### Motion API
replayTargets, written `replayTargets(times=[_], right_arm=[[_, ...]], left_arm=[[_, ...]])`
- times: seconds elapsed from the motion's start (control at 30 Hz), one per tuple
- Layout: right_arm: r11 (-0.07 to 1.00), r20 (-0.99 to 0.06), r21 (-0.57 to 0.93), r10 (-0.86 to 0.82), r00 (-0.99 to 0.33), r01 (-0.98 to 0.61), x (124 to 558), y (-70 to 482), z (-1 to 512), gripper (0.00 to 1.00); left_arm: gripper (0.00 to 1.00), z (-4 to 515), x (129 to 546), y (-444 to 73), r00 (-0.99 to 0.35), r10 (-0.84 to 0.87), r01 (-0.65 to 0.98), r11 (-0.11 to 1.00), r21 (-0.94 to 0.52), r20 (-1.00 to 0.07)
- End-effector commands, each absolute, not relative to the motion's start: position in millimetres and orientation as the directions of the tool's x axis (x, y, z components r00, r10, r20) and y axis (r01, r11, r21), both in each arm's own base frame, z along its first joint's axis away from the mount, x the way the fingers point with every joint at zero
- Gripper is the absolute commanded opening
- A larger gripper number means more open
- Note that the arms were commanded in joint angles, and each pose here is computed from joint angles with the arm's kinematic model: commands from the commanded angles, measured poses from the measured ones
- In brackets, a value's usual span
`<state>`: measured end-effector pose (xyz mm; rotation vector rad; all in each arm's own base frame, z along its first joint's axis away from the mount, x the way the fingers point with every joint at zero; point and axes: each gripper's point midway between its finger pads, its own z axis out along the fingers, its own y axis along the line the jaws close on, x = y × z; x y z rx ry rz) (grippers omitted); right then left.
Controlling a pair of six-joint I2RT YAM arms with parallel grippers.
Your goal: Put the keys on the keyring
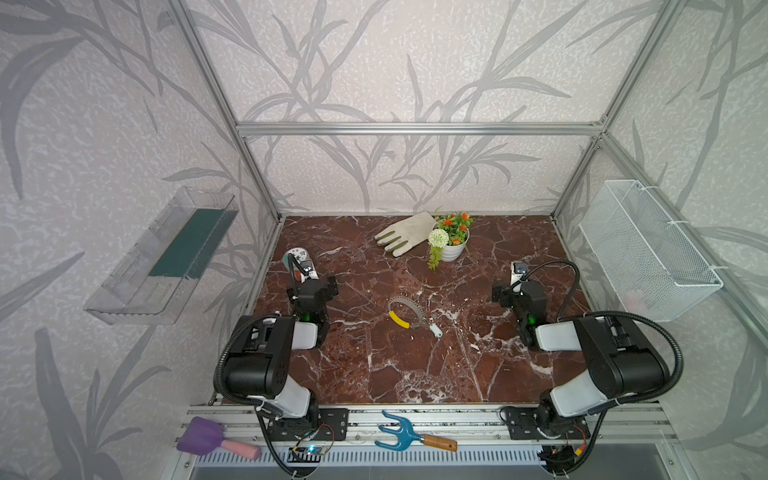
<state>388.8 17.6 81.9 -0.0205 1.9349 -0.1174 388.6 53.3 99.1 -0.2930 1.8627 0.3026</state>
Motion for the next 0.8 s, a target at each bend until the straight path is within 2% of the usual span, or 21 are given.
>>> replayTargets(times=[0.0, 0.13, 0.17, 0.2, 0.3, 0.4, 0.57, 0.7, 0.77], right_arm=[[0.994, -0.948, -0.090, -0.068, -0.312, 0.059, 395.7, 16.7, 94.8, 0.99], [0.996, -0.948, -0.089, -0.076, -0.310, 0.026, 395.4, 21.9, 94.7, 0.99], [0.994, -0.949, -0.091, -0.106, -0.297, -0.065, 393.4, 36.5, 94.5, 0.99], [0.968, -0.954, -0.098, -0.158, -0.256, -0.232, 386.4, 63.1, 96.1, 0.99], [0.932, -0.974, -0.097, -0.161, -0.157, -0.350, 365.0, 76.7, 102.2, 0.99], [0.936, -0.980, -0.108, -0.157, -0.123, -0.334, 359.6, 74.8, 104.5, 0.99], [0.966, -0.968, -0.080, -0.134, -0.211, -0.247, 376.8, 60.6, 99.0, 0.99], [0.997, -0.939, -0.066, -0.074, -0.335, -0.036, 398.1, 26.5, 90.9, 0.99], [0.998, -0.947, -0.056, -0.055, -0.318, -0.007, 397.2, 22.2, 93.4, 0.99]], left_arm=[[0.99, 98.7, 387.8, 54.9, -0.291, -0.050, -0.352, 0.934, 0.059, -0.956], [0.99, 98.5, 387.7, 54.8, -0.291, -0.049, -0.352, 0.934, 0.059, -0.955], [0.99, 98.6, 387.6, 54.6, -0.291, -0.049, -0.351, 0.934, 0.059, -0.955], [0.99, 98.9, 387.8, 54.6, -0.290, -0.049, -0.352, 0.934, 0.059, -0.956], [0.99, 98.4, 387.7, 54.5, -0.292, -0.050, -0.351, 0.934, 0.059, -0.955], [0.99, 98.5, 387.6, 54.6, -0.291, -0.049, -0.351, 0.934, 0.059, -0.955], [0.99, 99.1, 387.8, 54.6, -0.290, -0.049, -0.352, 0.934, 0.058, -0.956], [0.99, 98.7, 387.9, 54.5, -0.291, -0.048, -0.351, 0.935, 0.060, -0.955], [0.99, 98.9, 387.8, 54.5, -0.291, -0.049, -0.351, 0.935, 0.059, -0.956]])
